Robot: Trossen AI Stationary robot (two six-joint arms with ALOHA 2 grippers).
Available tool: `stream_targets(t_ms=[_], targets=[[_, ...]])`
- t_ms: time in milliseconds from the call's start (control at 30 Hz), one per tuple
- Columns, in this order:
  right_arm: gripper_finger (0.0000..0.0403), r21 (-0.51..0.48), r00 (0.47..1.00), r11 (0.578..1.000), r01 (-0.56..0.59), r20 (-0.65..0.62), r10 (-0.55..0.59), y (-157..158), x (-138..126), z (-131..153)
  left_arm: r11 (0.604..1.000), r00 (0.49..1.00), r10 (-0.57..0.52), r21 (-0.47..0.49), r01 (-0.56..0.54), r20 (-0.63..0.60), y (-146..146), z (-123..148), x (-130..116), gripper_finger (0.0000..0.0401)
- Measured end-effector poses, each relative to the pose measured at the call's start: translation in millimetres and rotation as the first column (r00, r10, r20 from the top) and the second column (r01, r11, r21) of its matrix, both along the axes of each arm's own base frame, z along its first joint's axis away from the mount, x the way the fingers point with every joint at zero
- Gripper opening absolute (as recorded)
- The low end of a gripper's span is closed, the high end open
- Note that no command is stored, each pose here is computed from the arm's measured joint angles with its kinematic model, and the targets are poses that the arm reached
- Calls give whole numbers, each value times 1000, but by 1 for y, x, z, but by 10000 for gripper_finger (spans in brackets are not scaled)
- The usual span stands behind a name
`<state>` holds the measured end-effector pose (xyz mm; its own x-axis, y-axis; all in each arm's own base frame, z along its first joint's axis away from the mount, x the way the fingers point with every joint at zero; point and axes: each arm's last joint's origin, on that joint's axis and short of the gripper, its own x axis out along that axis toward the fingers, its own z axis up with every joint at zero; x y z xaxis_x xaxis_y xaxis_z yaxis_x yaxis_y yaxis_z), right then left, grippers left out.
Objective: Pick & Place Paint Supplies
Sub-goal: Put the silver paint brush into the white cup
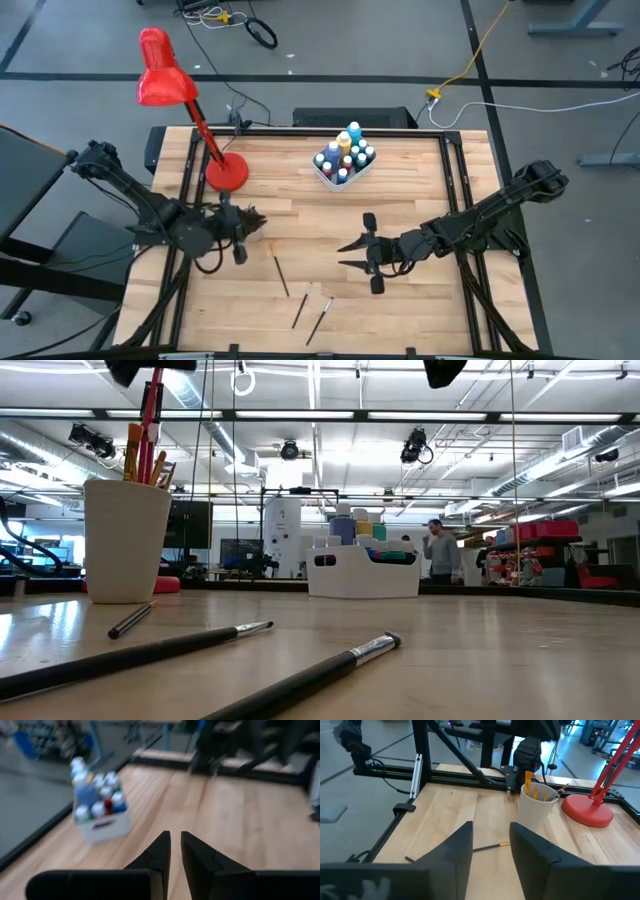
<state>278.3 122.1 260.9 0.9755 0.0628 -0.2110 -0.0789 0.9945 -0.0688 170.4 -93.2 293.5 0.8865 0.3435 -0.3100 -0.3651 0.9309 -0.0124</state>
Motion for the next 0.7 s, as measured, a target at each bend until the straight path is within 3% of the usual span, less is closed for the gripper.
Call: stream_targets(t_ms=[200, 367, 700], targets=[[175, -12, 1000, 1000, -4, 6, 4, 0, 1, 0, 994, 995, -82, 71, 79, 49, -6, 9, 7, 57], [195, -10, 1000, 1000, -28, -2, 28, 2, 3, -3, 992, 993, -104, 73, 100, 50, -6, 10, 8, 57], [193, 4, 962, 968, -250, -115, 249, 14, 15, -34, 992, 993, -107, 79, 103, 49, -6, 11, 8, 57]])
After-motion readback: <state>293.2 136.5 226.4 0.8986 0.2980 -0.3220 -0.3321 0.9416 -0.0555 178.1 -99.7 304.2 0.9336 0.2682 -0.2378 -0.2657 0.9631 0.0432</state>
